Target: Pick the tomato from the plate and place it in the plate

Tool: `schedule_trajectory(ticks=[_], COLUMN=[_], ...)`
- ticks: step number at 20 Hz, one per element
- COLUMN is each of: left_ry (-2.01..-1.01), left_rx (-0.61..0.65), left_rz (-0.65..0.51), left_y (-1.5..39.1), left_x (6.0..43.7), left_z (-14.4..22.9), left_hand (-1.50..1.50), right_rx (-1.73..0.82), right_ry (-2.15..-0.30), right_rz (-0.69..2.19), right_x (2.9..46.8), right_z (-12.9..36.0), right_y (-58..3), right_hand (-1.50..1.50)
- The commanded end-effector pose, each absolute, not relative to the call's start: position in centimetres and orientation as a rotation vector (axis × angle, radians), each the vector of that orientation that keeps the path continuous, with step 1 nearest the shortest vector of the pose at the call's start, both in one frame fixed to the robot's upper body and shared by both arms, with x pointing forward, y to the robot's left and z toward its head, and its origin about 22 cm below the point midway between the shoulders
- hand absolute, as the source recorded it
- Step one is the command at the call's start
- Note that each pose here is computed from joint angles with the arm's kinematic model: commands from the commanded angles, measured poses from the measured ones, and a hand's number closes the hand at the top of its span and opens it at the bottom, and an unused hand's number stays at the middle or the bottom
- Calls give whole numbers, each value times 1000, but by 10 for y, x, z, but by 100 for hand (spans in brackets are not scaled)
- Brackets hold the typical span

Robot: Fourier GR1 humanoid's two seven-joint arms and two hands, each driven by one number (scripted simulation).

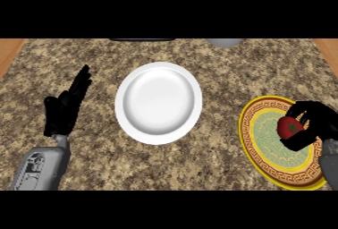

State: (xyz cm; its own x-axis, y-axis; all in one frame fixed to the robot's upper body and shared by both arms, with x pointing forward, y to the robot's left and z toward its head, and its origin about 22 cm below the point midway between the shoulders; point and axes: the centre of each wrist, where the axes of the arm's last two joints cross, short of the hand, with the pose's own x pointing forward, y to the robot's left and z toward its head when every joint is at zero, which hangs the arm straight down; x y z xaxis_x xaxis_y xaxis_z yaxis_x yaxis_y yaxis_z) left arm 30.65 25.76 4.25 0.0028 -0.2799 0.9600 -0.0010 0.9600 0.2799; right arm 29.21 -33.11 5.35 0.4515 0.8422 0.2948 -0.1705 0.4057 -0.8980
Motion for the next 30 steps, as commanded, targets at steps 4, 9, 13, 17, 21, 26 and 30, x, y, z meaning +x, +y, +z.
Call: schedule_trajectory(ticks=[4, 9, 13, 17, 21, 26, 30], left_ry=[-1553, -1555, -1554, -1554, -1577, -1549, -1547], left_rx=[220, 234, 239, 226, 233, 194, 214], left_rz=[-224, -232, -221, -203, -213, -230, -222], left_y=[254, 259, 267, 249, 261, 249, 250], left_x=[302, 302, 304, 304, 294, 306, 304], left_z=[42, 35, 28, 38, 35, 42, 39], left_hand=[0, 0, 0, 0, 0, 0, 0], right_rx=[-914, -1038, -972, -856, -726, -639, -584], right_ry=[-1129, -1499, -1717, -1871, -1876, -1803, -1781], right_rz=[1082, 958, 901, 932, 924, 956, 998], right_x=[289, 294, 292, 287, 291, 316, 319], right_z=[65, 102, 127, 155, 147, 171, 140], right_y=[-302, -292, -276, -238, -200, -134, -92], right_hand=[150, 150, 150, 150, 150, 150, 150])
